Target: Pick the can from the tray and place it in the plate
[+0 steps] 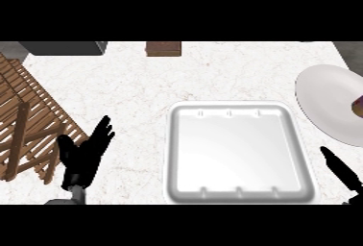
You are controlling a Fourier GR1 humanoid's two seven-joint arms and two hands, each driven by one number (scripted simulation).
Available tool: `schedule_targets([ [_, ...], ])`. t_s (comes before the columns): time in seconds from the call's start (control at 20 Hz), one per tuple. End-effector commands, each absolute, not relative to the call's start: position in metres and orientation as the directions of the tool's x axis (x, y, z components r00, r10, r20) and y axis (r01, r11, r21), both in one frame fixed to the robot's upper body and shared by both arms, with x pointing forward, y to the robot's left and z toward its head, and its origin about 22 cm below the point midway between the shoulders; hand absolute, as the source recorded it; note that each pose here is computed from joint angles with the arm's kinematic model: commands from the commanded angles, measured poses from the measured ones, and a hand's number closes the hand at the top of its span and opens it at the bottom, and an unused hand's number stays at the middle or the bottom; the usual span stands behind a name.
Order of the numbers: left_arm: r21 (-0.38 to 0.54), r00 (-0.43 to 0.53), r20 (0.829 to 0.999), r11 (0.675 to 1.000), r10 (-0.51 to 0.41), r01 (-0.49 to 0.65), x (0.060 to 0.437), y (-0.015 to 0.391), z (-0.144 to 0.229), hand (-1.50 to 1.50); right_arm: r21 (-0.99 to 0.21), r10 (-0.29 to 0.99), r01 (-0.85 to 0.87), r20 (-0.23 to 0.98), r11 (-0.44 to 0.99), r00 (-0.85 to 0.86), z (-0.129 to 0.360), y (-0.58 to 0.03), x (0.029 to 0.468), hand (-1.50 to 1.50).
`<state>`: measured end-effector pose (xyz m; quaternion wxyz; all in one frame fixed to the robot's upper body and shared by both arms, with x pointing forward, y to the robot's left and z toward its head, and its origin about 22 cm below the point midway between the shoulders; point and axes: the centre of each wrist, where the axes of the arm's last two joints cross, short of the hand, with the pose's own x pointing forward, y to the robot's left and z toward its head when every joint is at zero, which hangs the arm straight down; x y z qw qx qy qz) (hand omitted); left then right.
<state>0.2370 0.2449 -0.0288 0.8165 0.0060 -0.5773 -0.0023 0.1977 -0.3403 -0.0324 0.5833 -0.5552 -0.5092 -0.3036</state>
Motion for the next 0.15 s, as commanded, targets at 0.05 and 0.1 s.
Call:
schedule_targets([
  [0.05, 0.009, 0.393, 0.919, 1.0, -0.005, -0.009, 0.234, 0.233, -0.026, 0.0, -0.349, 0.193, 0.918, 0.929, 0.187, 0.314, -0.023, -0.322, 0.205, -1.5],
  [0.1, 0.002, 0.378, 0.926, 1.0, 0.001, -0.007, 0.241, 0.233, -0.043, 0.0, -0.352, 0.186, 0.918, 0.929, 0.184, 0.319, -0.043, -0.304, 0.193, -1.5],
])
